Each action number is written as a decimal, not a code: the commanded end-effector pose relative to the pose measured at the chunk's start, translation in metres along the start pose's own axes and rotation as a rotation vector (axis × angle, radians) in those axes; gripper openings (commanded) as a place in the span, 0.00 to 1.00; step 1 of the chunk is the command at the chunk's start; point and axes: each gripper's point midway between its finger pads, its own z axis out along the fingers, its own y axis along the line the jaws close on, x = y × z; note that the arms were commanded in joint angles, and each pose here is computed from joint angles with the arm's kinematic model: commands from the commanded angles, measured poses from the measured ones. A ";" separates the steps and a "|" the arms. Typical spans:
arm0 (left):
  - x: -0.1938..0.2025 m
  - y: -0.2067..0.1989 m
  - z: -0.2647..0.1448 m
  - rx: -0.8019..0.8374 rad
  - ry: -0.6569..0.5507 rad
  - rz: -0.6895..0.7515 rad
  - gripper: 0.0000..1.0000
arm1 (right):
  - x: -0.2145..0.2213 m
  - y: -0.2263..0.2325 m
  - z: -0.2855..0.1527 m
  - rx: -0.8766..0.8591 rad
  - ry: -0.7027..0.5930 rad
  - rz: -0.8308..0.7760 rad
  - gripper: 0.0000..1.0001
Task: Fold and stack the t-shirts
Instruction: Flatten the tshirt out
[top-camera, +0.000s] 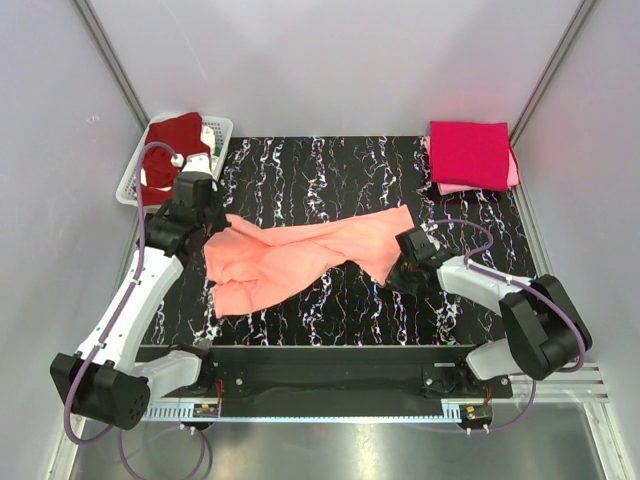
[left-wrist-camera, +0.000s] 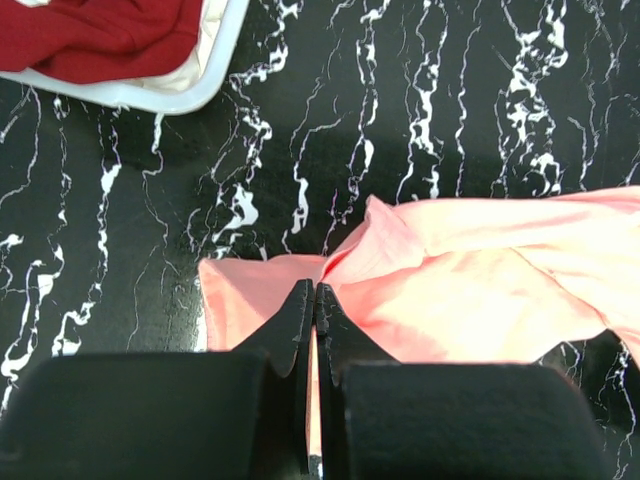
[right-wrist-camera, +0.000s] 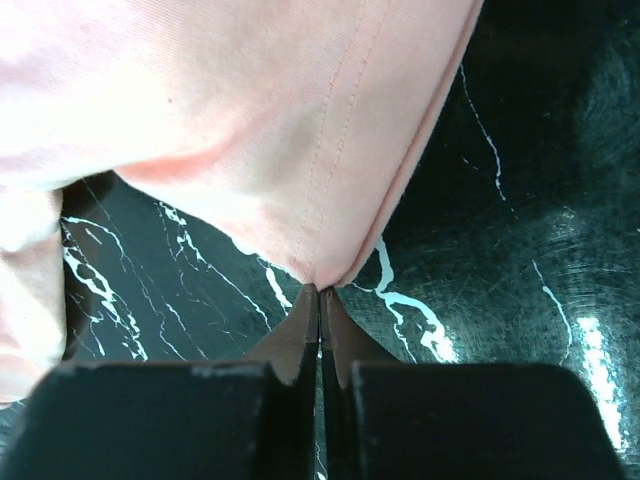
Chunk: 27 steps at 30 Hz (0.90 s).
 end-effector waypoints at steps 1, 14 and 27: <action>-0.012 -0.007 -0.001 0.036 -0.052 -0.028 0.00 | -0.012 0.015 -0.007 -0.051 -0.062 -0.020 0.00; -0.098 -0.015 -0.137 0.200 -0.258 -0.084 0.00 | -0.102 0.086 -0.260 -0.404 -0.542 -0.096 0.00; -0.152 -0.010 -0.346 0.500 -0.723 0.050 0.00 | -0.095 0.021 -0.532 -0.779 -1.123 -0.126 0.00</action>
